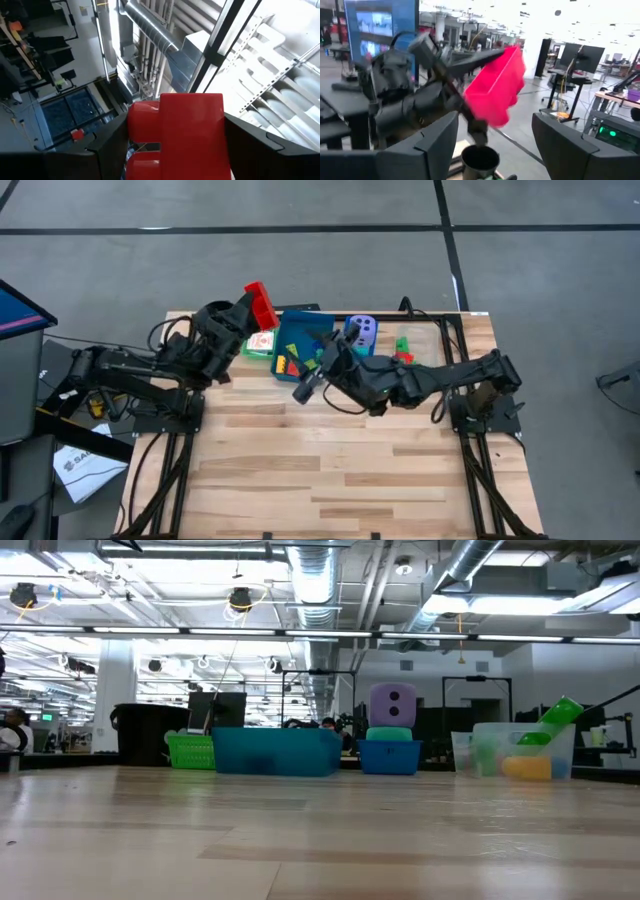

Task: Pick & Place Toys
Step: Put the large red game piece into the transparent bin

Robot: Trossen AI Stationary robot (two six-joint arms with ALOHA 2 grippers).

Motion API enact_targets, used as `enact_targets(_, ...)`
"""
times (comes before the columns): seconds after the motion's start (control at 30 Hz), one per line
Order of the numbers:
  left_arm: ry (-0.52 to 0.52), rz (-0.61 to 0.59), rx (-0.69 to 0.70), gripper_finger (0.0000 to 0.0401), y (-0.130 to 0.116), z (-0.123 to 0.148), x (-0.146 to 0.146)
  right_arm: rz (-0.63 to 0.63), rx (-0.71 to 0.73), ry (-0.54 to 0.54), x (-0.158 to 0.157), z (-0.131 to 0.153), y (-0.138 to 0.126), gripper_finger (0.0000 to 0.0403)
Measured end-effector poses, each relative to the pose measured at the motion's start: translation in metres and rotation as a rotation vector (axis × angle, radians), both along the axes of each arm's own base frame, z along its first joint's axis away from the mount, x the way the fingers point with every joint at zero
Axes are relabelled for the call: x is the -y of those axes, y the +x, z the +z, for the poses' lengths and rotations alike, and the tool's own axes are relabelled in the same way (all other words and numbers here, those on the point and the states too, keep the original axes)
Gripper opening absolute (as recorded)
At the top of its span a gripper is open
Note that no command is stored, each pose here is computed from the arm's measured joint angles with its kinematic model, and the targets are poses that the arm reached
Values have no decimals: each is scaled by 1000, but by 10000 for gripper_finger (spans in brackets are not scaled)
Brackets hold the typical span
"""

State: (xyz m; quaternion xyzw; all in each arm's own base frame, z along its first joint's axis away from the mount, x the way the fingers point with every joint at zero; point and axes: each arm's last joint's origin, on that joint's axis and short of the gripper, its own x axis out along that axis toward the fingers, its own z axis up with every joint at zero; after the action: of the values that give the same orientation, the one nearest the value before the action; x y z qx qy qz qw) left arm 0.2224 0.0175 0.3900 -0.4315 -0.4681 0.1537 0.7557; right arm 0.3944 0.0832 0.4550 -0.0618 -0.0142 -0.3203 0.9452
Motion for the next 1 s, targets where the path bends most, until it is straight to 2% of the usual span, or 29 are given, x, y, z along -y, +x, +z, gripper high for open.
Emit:
enact_targets(0.3,11,16,3,262,-1,2,0,2,-2,0,1,-2,2,250)
enact_targets(0.5,18,2,9,262,-1,2,0,92,24,33,5,-3,5,250)
enact_targets(0.83,47,-29,12,262,-1,3,1,145,27,58,5,-5,7,250)
enact_targets(1.0,93,-92,4,262,2,2,3,248,91,158,2,-4,8,250)
